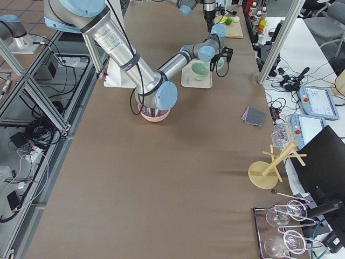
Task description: Stack green bowls together
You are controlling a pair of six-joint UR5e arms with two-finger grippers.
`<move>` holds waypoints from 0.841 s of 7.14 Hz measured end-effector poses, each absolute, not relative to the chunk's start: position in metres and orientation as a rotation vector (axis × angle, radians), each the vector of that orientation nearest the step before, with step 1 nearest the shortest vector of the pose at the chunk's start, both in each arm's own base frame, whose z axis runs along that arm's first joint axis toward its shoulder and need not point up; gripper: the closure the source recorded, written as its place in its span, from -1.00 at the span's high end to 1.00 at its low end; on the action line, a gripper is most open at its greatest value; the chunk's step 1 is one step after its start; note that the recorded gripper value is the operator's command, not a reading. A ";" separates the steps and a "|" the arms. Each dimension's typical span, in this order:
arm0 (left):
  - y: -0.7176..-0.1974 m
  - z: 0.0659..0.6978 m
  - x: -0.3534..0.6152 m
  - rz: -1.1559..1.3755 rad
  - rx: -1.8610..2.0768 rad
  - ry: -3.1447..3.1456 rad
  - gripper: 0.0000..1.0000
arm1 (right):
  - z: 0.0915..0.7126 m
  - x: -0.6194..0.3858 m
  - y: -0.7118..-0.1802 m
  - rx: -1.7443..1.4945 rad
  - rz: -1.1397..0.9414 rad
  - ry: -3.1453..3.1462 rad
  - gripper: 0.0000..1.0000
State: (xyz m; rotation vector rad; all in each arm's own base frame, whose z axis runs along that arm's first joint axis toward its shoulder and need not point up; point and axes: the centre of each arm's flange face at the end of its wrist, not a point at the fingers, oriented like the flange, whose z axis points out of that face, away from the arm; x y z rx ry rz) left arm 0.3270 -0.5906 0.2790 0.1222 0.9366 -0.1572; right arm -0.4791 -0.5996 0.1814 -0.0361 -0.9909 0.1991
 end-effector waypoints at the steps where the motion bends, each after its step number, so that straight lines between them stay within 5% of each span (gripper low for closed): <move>1: -0.591 0.283 0.325 -0.155 0.121 0.934 0.96 | 0.178 -0.494 -0.590 -0.044 0.180 -0.983 -1.00; 6: -0.592 0.288 0.326 -0.154 0.113 0.929 0.96 | 0.194 -0.542 -0.561 -0.078 0.141 -0.939 -1.00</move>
